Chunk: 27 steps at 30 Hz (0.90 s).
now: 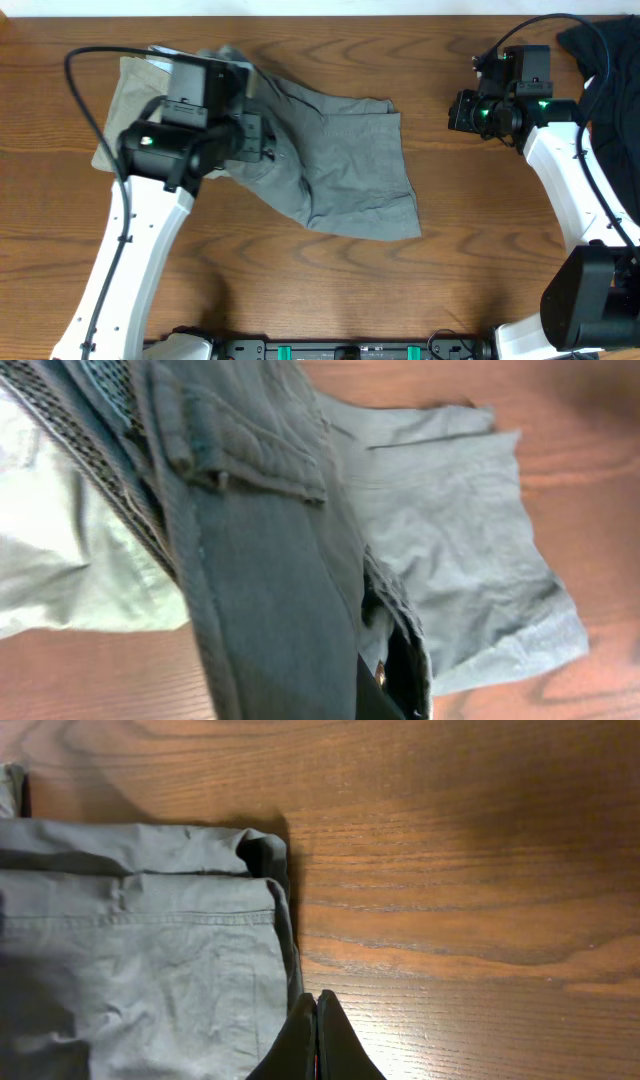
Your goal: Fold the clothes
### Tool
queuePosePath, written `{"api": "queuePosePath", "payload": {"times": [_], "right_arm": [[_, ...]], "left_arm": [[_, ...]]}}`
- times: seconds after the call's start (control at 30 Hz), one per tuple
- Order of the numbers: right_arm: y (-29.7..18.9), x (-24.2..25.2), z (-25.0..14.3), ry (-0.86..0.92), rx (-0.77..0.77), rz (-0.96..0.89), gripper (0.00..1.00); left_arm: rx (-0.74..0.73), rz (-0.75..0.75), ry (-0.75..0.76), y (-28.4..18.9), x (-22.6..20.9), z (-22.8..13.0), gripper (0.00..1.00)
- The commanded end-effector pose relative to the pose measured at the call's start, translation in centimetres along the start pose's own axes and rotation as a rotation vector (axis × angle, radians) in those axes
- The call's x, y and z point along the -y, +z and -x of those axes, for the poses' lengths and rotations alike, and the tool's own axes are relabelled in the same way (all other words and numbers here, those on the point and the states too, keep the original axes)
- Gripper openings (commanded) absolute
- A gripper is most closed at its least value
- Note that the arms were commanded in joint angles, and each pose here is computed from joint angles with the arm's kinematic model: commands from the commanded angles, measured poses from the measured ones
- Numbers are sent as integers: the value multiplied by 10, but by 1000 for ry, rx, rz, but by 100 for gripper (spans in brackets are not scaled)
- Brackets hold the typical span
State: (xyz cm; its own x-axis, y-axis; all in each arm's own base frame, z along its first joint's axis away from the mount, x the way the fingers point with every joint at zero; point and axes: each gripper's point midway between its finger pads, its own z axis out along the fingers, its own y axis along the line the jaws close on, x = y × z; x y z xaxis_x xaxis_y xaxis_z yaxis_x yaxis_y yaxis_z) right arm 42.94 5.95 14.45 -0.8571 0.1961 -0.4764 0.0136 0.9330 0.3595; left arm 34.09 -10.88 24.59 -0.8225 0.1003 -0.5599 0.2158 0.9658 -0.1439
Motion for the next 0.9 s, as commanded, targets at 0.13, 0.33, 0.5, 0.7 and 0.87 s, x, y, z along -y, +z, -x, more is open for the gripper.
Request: {"api": "queuePosePath", "payload": {"times": [0.13,0.33,0.5,0.7,0.87], "right_arm": [[-5,2,6,15,18,-7,1],[-5,4,7,19,21,-9,1],[-5,4,7,19,21,-9,1],[-5,5,5,20,15,-10,1],[-5,5,5,22,13,-11,1]], "left_arm": [[-102,-45,109,46,41,-9,6],[-119,-108,145,80,88,-13,6],[-146,-145,201,104,120,-25,7],[-187,-176,266,125,152,-45,51],[-187,-214,320,116,176,-55,54]]}}
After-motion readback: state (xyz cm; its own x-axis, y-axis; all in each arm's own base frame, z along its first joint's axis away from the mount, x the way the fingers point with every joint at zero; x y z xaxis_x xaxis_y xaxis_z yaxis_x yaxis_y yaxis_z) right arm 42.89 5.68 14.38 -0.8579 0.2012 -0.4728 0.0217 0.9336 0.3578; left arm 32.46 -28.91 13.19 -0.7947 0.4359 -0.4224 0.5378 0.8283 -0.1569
